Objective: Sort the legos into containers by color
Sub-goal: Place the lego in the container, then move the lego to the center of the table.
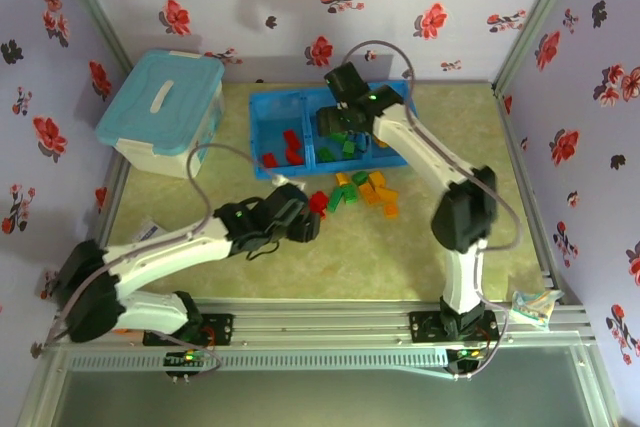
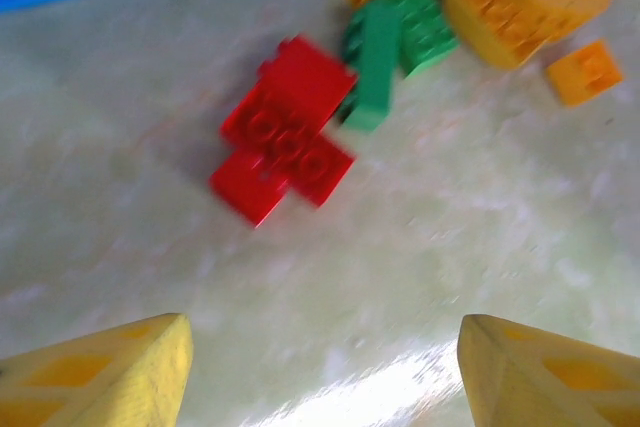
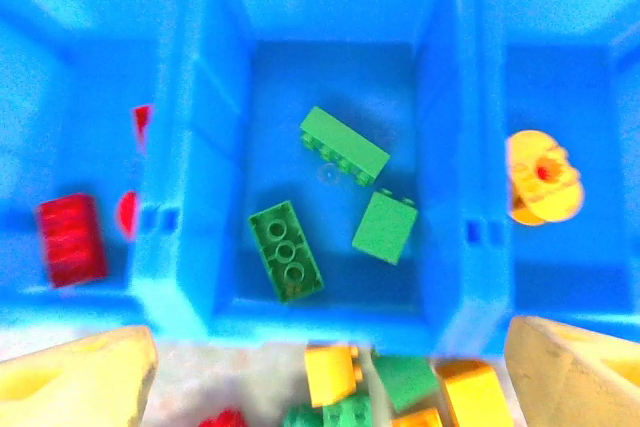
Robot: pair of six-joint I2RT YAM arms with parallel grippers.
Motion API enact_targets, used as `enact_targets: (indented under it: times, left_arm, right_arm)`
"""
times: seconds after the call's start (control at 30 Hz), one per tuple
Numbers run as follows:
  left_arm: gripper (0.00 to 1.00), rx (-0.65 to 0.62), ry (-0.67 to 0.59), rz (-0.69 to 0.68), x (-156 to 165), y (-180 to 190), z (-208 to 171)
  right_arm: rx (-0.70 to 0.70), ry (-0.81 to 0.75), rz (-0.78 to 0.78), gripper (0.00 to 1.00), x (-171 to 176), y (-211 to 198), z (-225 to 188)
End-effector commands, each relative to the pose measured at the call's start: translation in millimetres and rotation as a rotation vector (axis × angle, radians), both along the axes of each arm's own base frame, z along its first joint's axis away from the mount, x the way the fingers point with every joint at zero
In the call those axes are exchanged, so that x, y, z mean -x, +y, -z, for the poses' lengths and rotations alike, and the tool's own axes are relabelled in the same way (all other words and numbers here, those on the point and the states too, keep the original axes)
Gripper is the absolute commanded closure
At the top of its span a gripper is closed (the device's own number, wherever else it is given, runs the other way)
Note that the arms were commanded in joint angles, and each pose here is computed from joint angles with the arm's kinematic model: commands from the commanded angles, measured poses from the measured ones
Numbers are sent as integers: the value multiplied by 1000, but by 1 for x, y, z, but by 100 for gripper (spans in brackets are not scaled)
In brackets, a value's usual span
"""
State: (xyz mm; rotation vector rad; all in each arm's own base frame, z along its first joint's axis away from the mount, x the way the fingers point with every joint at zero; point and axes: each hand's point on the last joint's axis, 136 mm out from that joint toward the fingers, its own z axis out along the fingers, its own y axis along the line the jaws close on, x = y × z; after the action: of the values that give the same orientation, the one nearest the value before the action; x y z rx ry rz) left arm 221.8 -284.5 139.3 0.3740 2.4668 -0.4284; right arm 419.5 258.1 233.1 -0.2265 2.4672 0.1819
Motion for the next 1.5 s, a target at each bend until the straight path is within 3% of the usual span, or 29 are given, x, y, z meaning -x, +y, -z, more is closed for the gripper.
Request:
enact_targets:
  times: [0.0,0.13,0.43,0.93,1.07,1.13,1.23,1.47]
  left_arm:
    - [30,-41,-6,98,-15,-35,2]
    - [33,-112,60,131,-37,-60,27]
    - [45,-220,166,145,-73,-72,73]
    - [56,-326,248,196,-79,-77,116]
    - [54,-400,273,191,-79,-69,121]
    - [48,-424,275,173,-78,-61,122]
    - [39,-437,287,132,-72,-42,125]
    - [35,-428,259,6,-69,2,107]
  right_arm:
    - [-42,-129,48,8,25,-28,-45]
    - [-52,-149,105,7,58,-70,-42]
    - [-85,-131,230,7,116,-141,-7]
    - [-147,-65,278,8,134,-149,36]
    - [-153,-58,281,8,136,-149,38]
    - [-153,-62,284,8,137,-151,38]
    - [-151,-61,290,8,140,-153,40]
    - [-166,-54,295,9,144,-154,45]
